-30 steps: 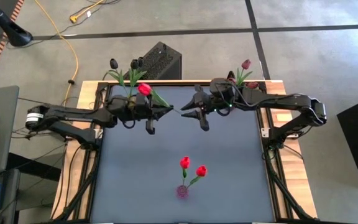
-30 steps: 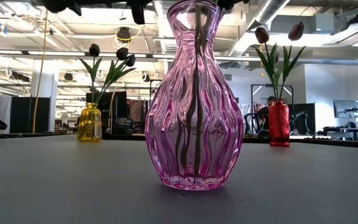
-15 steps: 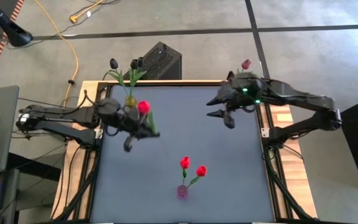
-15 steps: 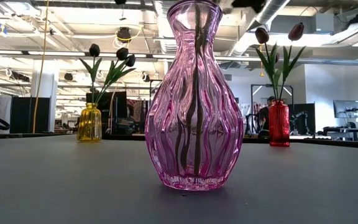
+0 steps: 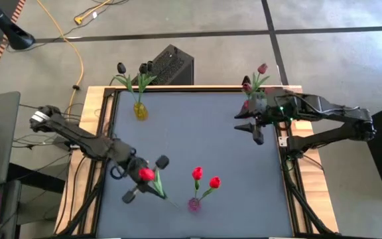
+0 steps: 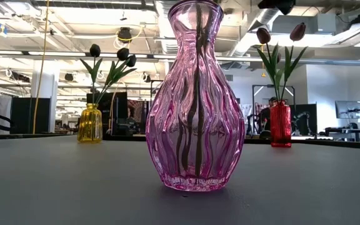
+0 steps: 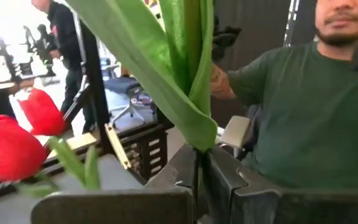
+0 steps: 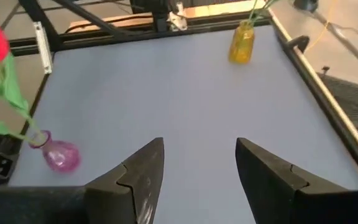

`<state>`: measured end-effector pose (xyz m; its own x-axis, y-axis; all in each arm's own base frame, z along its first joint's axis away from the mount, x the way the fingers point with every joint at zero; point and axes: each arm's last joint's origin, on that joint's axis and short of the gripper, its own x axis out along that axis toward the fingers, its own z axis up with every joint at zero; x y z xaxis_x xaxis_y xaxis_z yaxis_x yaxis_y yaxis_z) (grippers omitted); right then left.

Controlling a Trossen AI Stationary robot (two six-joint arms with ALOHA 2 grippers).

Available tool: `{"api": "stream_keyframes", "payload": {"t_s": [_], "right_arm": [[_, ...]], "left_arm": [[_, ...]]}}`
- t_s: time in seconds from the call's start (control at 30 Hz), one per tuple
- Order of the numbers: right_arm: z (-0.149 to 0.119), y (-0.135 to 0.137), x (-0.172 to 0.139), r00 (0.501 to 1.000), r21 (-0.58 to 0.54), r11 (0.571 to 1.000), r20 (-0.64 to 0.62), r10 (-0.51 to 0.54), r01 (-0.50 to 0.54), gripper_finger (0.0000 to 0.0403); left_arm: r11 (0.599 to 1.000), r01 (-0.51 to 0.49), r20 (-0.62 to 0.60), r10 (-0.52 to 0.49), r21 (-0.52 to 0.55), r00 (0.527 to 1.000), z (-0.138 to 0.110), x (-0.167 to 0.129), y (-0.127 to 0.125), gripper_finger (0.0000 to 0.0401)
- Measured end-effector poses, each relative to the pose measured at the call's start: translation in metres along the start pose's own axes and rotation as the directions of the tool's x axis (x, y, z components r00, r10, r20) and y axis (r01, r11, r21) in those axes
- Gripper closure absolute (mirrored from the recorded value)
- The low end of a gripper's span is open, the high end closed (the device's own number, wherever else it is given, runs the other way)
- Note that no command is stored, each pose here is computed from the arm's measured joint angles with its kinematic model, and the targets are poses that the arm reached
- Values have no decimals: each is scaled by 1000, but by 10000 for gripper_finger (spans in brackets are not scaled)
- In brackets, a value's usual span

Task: Sort flowers into vase by color
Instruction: Put the red flower into the violet vase

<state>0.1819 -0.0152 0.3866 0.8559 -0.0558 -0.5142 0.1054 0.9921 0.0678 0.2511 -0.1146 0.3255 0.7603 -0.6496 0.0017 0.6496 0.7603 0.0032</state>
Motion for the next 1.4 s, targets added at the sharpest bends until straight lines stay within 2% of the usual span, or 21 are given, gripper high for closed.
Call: {"api": "stream_keyframes", "payload": {"t_s": [0.13, 0.3, 0.47, 0.7, 1.4], "right_arm": [[-4, 3, 4, 1000, 3, 1000, -19, 13, -13, 179], [-3, 6, 10, 999, -5, 1000, -20, 27, -27, 179], [-1, 8, 10, 999, -12, 999, 1, 38, -38, 179], [-1, 9, 10, 999, -21, 999, 3, 40, -40, 179], [0, 9, 10, 999, -21, 999, 9, 36, -36, 179]], "left_arm": [[999, 1, 13, -2, 35, 1000, -10, 14, 1, 401], [995, -96, -17, 97, 34, 995, -19, 19, 14, 401], [992, -127, -19, 127, 8, 992, -20, 17, 22, 401], [994, -109, -29, 109, 3, 994, -24, 20, 24, 401], [992, -112, -133, 104, -50, 986, -63, 43, 34, 401]]}}
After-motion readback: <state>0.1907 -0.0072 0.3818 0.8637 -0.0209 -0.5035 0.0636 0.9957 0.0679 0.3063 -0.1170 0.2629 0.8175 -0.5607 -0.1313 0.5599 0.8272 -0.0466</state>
